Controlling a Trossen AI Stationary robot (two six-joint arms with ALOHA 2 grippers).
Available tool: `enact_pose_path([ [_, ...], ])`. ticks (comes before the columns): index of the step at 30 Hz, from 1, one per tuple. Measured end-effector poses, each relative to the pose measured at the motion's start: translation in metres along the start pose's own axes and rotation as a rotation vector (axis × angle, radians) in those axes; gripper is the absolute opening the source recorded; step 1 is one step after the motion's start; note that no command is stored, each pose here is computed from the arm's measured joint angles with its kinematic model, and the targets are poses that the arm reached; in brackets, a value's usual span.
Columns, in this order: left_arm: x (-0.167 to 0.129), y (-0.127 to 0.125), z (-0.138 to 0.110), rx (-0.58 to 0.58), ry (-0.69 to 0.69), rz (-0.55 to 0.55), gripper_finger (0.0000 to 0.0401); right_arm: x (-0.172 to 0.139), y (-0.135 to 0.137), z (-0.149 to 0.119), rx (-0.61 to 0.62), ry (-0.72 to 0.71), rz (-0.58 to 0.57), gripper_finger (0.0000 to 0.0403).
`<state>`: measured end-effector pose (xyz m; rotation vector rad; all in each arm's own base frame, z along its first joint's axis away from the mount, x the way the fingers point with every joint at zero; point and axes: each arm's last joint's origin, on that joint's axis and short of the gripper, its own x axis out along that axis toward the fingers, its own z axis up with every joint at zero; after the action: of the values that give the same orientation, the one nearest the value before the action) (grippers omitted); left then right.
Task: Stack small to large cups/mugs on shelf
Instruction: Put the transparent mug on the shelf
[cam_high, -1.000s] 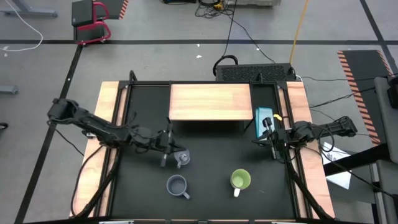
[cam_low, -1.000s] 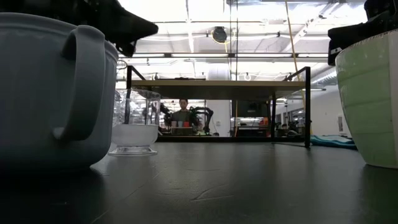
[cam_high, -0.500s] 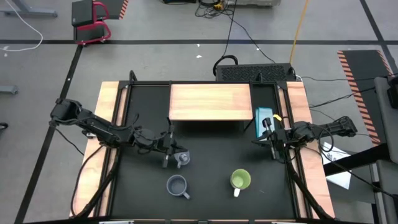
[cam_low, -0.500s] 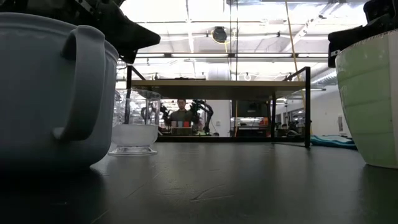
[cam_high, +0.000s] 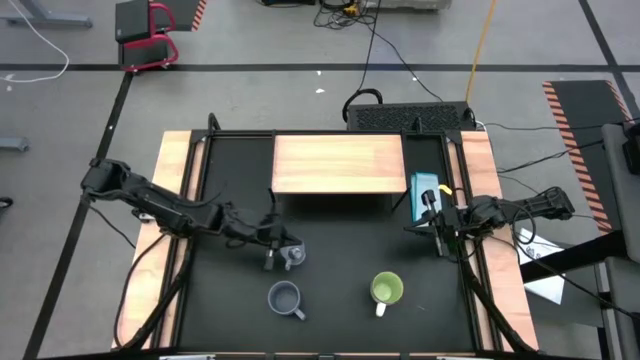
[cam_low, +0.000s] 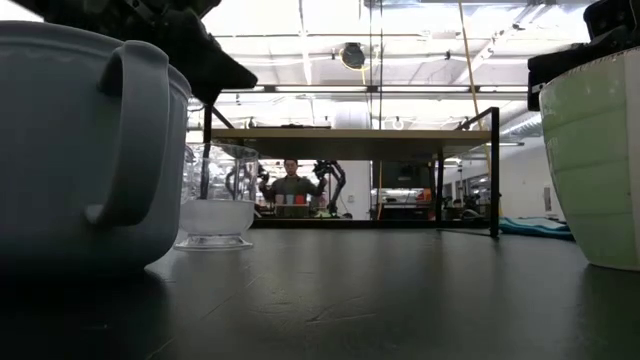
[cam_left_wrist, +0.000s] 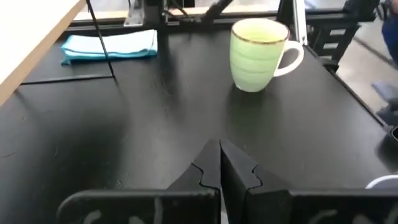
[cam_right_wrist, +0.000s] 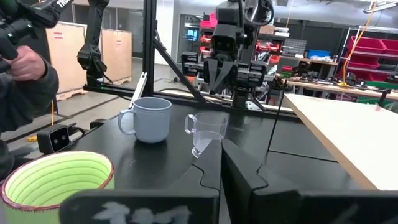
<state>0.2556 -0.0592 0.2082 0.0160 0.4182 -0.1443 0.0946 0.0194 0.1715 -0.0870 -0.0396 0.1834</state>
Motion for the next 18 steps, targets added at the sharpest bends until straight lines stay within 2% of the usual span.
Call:
enact_pose_path([
  [6, -0.001, -0.001, 0.017, 0.049, 0.111, 0.003, 0.0000, 0.000, 0.000, 0.000, 0.000, 0.000, -0.001, 0.0000],
  [13, -0.003, -0.001, 0.032, 0.084, 0.129, -0.048, 0.0000, 0.000, 0.000, 0.000, 0.000, 0.001, 0.000, 0.0000],
  [18, 0.001, 0.004, 0.029, 0.090, 0.191, -0.069, 0.0000, 0.000, 0.000, 0.000, -0.001, 0.001, 0.000, 0.0000],
])
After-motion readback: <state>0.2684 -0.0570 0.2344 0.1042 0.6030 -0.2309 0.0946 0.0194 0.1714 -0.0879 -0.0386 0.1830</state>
